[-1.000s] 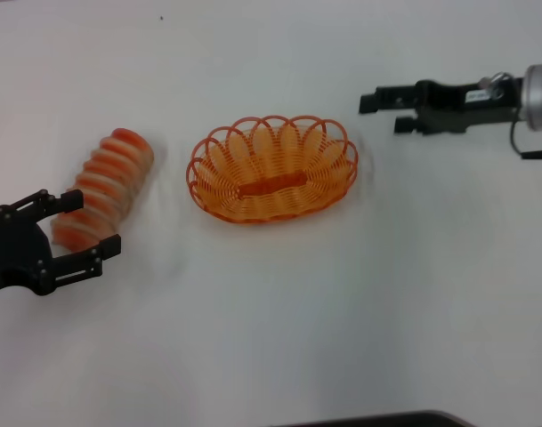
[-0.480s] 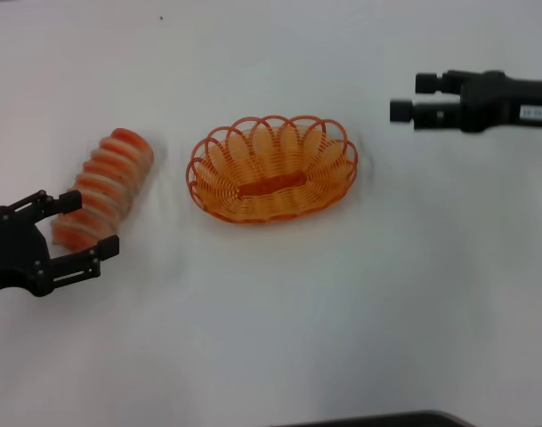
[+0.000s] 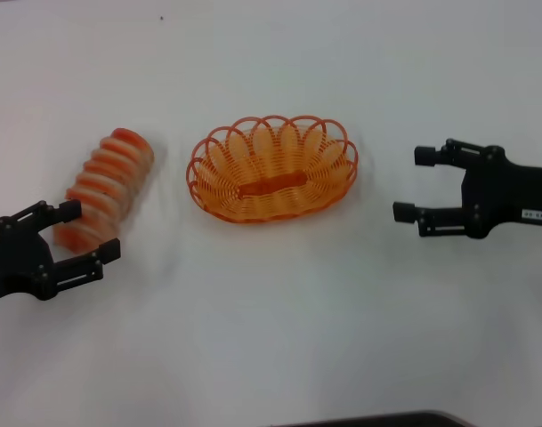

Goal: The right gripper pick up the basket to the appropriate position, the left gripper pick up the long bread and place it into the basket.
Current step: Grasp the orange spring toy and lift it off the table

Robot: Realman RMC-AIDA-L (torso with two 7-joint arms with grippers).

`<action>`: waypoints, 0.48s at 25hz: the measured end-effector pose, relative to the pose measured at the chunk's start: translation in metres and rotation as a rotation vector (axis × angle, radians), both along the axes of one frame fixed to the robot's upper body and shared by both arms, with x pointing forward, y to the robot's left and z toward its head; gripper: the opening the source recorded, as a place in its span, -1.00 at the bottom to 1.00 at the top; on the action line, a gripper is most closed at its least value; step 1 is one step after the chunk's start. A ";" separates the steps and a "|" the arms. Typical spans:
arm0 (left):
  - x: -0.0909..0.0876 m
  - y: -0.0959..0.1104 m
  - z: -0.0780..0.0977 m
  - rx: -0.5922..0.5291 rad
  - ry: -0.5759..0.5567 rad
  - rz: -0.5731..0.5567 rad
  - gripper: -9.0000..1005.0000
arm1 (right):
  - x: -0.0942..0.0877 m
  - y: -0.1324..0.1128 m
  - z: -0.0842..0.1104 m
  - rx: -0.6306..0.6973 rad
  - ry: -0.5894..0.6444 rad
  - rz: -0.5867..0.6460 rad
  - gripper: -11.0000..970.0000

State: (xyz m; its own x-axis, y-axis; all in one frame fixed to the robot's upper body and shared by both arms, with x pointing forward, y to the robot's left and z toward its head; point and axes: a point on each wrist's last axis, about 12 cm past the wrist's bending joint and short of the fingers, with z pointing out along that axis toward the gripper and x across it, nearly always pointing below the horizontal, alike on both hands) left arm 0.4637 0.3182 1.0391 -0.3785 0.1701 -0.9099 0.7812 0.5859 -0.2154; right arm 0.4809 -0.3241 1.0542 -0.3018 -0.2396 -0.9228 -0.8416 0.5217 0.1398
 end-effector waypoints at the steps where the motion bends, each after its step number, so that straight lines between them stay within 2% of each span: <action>1: 0.000 0.000 -0.001 -0.003 0.002 0.000 0.73 | -0.002 0.000 -0.001 -0.012 -0.004 0.009 0.95; 12: -0.002 -0.001 -0.005 -0.010 0.013 0.012 0.73 | 0.004 -0.004 0.002 -0.095 -0.050 0.042 0.95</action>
State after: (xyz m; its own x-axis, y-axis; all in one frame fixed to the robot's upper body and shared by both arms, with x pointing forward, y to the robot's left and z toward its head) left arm 0.4620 0.3169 1.0346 -0.3919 0.1562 -0.9067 0.7711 0.5933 -0.2311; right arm 0.4848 -0.3277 1.0558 -0.2436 -0.3385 -0.9089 -0.8675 0.4951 0.0481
